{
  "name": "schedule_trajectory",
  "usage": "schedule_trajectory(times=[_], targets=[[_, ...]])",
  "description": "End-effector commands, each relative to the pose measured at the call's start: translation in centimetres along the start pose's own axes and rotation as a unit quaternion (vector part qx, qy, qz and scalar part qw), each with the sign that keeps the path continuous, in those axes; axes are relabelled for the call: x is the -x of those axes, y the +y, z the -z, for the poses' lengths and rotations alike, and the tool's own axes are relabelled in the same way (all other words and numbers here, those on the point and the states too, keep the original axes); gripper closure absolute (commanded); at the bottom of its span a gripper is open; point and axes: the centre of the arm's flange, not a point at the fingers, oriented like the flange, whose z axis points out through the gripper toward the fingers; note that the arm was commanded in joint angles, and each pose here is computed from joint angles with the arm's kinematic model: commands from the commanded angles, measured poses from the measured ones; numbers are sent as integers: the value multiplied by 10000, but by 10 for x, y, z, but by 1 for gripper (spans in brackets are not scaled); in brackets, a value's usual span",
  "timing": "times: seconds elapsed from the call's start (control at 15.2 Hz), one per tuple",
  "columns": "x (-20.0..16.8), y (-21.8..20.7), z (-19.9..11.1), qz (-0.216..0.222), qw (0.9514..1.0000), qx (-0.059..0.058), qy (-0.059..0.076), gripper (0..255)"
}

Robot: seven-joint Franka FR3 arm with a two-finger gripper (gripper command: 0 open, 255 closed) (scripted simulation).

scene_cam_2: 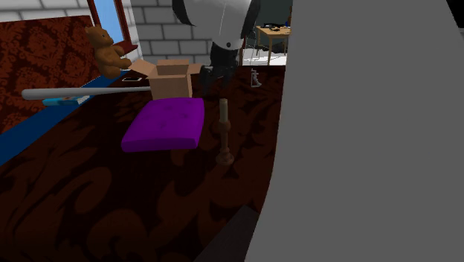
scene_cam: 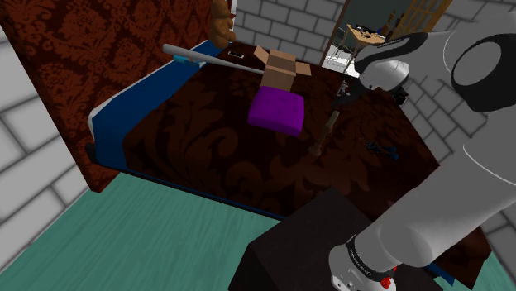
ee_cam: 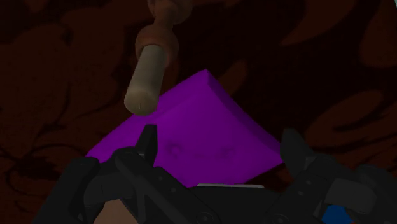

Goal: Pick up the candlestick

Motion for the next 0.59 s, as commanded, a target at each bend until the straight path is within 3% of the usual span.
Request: schedule_trajectory(times=[0.0,0.26,0.53], targets=[[-3,22,-15,5,10000,21,40,0],[-8,66,-42,-6,9999,55,94,0],[-3,68,-57,-6,9999,56,95,0]])
